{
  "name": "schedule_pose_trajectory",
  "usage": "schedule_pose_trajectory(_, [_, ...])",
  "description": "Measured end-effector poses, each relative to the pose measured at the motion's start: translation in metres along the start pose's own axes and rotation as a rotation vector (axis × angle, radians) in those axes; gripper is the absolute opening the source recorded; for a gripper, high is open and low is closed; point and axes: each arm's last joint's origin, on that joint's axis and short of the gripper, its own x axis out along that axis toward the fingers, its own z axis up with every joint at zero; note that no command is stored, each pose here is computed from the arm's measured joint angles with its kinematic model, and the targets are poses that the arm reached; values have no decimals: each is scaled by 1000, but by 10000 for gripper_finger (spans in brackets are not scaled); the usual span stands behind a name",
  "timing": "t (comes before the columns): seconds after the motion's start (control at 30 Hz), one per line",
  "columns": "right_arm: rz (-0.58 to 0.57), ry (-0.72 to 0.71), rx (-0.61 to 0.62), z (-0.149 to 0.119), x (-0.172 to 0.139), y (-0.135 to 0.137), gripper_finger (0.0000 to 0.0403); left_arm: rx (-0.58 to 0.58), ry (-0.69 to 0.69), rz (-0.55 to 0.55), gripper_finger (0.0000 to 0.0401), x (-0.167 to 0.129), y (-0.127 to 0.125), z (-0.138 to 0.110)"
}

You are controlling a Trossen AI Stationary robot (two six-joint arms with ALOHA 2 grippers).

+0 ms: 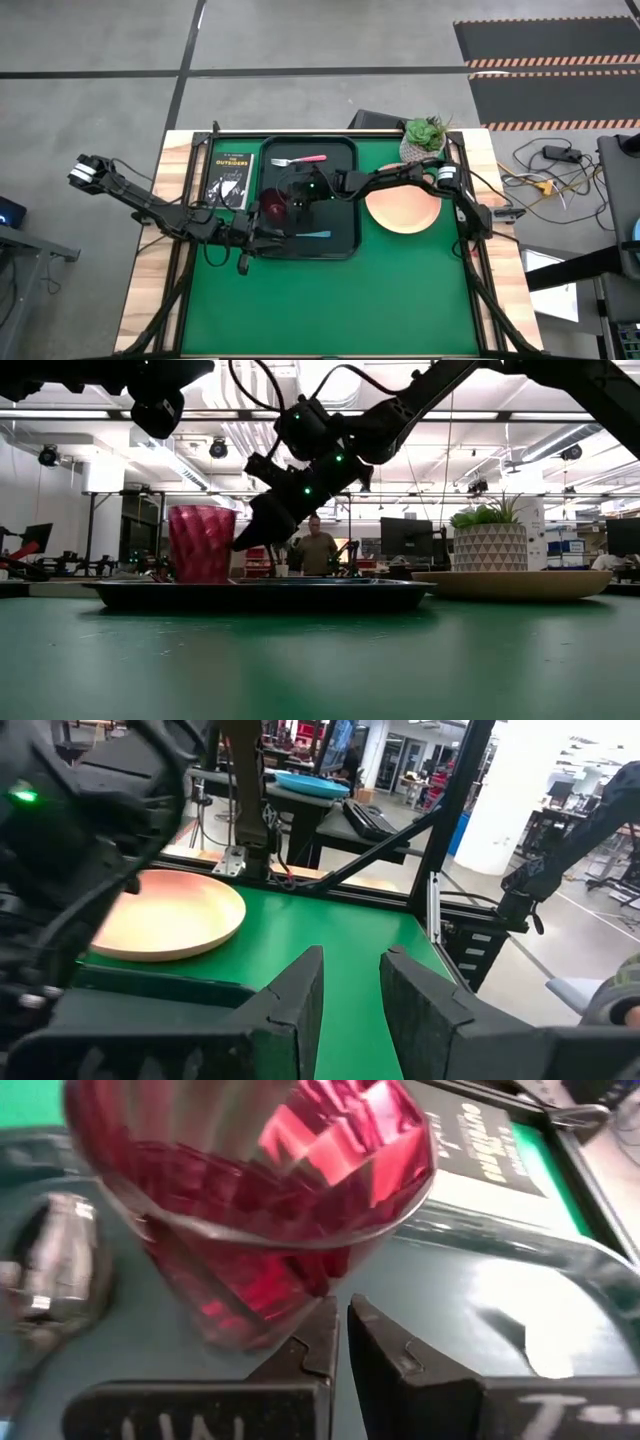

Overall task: Pick and place plate/cup/fork/spoon on tray
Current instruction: Put the red glass on the left of the black serving tray, then put the orange plate on the center of the black serving tray

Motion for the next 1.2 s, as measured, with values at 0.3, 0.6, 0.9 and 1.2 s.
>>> schedule_pose_trajectory(0.3, [-5,111,12,-8,0,10,17,-6,-1,2,83,0,0,0])
schedule_pose_trajectory(0.6, [7,-1,0,8,1,27,17,-6,-2,3,83,0,0,0])
schedule_pose_trajectory(0.9, [-6,127,24,-1,-2,32,17,-8,-3,3,83,0,0,0])
schedule_pose_trajectory(1.2, [-39,243,20,20,-40,39,17,-8,-2,3,83,0,0,0])
